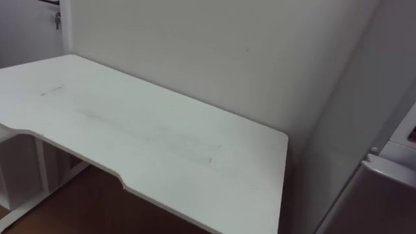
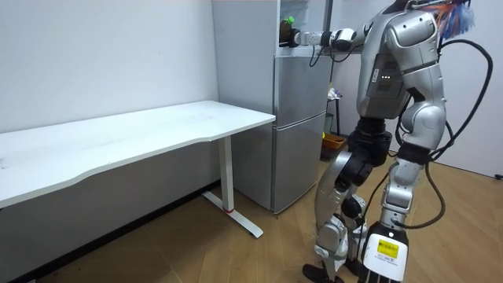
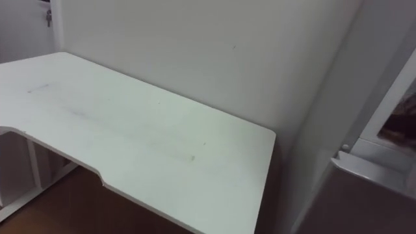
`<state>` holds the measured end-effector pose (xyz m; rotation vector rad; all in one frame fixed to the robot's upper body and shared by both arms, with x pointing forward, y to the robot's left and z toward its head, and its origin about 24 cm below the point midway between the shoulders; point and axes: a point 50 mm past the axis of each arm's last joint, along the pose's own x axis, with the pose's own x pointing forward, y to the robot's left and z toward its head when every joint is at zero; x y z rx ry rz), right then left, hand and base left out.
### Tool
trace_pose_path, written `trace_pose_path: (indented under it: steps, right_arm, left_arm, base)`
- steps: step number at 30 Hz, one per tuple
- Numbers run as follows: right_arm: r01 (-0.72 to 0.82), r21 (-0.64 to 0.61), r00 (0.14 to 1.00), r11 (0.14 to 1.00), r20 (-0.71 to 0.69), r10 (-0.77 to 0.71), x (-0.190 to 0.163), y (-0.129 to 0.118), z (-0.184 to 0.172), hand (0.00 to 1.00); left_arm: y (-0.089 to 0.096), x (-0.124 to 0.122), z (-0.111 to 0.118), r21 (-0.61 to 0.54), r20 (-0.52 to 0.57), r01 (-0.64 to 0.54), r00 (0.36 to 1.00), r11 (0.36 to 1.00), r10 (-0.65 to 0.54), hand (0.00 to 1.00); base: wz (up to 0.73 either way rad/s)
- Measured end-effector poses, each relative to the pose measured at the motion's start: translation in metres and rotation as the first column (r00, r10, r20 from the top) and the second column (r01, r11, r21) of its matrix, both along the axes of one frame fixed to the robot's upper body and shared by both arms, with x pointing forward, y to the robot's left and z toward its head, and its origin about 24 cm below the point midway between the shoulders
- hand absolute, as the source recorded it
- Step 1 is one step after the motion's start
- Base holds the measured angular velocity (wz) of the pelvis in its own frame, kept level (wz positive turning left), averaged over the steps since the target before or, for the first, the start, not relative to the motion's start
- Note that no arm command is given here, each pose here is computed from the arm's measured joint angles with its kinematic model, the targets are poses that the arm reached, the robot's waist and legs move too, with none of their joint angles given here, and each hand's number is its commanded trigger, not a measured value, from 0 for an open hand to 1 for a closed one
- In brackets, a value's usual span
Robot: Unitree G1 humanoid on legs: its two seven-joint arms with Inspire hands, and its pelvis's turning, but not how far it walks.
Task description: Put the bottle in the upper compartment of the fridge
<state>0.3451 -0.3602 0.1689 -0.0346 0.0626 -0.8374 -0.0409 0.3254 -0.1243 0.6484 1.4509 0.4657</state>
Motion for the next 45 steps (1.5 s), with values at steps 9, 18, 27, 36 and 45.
trace_pose_path:
  steps: [9, 18, 27, 36, 45]
  right_arm:
    - [-0.088, -0.059, 0.995, 0.994, -0.051, 0.085, 0.002, 0.001, -0.001, 0.00]
    - [-0.103, 0.057, 0.995, 0.993, 0.006, 0.102, 0.000, -0.003, 0.000, 0.00]
    - [-0.160, 0.226, 0.984, 0.961, 0.114, 0.137, -0.004, -0.013, 0.003, 0.00]
    - [-0.217, 0.238, 0.974, 0.947, 0.121, 0.193, -0.006, -0.018, 0.001, 0.00]
    - [-0.236, 0.242, 0.970, 0.941, 0.112, 0.215, -0.009, -0.022, -0.002, 0.00]
  left_arm:
    - [0.000, -0.001, 0.000, -0.015, -0.005, -0.002, 1.000, 1.000, 0.002, 0.00]
    - [0.000, 0.000, 0.000, -0.011, 0.028, -0.028, 0.999, 1.000, 0.028, 0.00]
    - [-0.002, -0.002, -0.001, -0.013, 0.002, -0.010, 1.000, 1.000, 0.010, 0.00]
    - [-0.002, -0.008, -0.001, -0.019, -0.031, -0.017, 0.999, 1.000, 0.017, 0.00]
    - [-0.002, -0.008, -0.002, -0.019, -0.037, -0.019, 0.999, 1.000, 0.019, 0.00]
  base:
    - [0.01]
    - [0.00]
    - [0.00]
    - [0.00]
    - [0.00]
